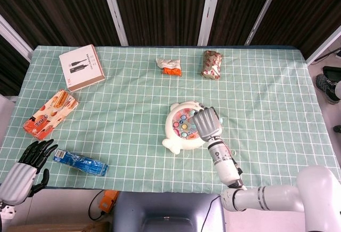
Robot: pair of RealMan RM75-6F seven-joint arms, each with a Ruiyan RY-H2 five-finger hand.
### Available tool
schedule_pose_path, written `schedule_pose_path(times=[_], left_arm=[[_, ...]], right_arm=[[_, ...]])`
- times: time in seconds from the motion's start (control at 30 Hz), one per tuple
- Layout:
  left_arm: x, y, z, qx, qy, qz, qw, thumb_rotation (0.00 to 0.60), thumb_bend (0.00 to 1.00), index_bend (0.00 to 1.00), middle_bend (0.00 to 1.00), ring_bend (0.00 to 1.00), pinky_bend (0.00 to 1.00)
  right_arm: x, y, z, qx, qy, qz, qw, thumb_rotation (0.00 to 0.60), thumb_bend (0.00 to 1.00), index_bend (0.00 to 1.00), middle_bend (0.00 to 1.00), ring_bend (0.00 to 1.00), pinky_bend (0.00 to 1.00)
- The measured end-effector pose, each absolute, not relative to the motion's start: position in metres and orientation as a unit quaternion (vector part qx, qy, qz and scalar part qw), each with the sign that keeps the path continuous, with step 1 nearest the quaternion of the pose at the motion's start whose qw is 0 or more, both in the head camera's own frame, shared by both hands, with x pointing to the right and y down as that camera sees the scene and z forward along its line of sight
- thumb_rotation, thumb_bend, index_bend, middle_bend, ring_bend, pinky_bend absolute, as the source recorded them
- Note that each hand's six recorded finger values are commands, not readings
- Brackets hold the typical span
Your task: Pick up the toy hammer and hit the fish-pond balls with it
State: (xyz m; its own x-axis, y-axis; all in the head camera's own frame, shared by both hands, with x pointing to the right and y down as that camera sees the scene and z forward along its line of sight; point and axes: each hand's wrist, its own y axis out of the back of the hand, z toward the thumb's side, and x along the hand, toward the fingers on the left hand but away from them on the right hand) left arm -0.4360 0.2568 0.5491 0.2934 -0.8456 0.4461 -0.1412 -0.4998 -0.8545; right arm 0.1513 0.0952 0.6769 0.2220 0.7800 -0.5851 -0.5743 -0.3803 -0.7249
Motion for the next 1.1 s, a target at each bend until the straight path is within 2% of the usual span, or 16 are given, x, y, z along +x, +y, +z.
schedule_pose_path(times=[0.43,1.1], left_arm=[[-0.437,0.256,0.549,-0.718,0.345,-0.485,0.361,0.6,0.71,0.0,0.0,0.0,0.0],[-0.439,0.255,0.549,-0.717,0.348,-0.486,0.359,0.6,0.71,0.0,0.0,0.0,0.0]], right_arm=[[0.146,0.073,0.662,-0.548,-0.153,0.6,0.562,0.6,0.64,0.94,0.62,0.68,0.73],[0.144,0.073,0.686,-0.519,-0.121,0.625,0.57,0.6,0.64,0.93,0.62,0.68,0.73]])
